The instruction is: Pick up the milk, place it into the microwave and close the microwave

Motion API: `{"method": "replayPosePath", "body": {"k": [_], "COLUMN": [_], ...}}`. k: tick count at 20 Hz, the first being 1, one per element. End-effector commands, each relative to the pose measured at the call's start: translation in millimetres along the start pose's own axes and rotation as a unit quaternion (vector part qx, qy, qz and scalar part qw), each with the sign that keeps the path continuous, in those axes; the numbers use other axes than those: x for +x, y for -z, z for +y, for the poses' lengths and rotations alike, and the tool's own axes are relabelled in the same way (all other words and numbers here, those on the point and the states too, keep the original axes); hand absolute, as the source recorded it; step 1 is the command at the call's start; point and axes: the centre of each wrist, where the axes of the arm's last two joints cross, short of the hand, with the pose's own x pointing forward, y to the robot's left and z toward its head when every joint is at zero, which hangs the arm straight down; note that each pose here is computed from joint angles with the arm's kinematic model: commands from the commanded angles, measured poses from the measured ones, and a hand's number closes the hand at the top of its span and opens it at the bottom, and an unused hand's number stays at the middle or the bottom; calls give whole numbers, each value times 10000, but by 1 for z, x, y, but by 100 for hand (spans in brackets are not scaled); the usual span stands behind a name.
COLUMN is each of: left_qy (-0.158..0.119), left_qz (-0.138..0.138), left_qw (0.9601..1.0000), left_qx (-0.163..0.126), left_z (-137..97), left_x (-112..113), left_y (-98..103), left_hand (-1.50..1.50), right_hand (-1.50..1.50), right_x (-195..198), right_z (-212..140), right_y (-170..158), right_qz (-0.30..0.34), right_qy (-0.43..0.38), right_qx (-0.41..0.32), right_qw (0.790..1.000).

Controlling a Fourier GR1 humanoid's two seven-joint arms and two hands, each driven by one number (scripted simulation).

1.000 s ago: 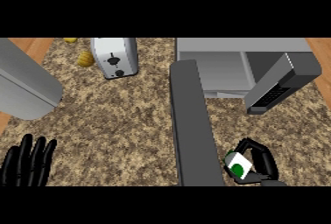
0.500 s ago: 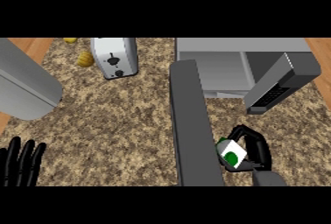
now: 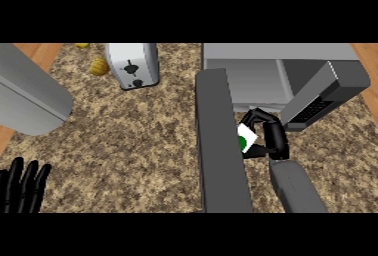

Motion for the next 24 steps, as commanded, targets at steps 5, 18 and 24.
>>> {"method": "replayPosePath", "body": {"k": [5,18,24], "left_qy": [-3,-88,34], "left_qz": [-22,-104,-19], "left_qw": [10000,9992,9994], "left_qx": [-26,-379,-343], "left_z": [9,3,5], "left_x": [-10,-7,-11], "left_y": [9,24,15], "left_hand": [-150,-150,-150], "right_hand": [150,150,-150], "right_x": [16,16,27], "right_z": [-15,-62,-67], "right_y": [85,111,126], "right_qz": [390,568,236], "right_qy": [-746,-2086,-3293], "right_qx": [-375,-1440,-1322], "right_qw": [9957,9657,9346]}}
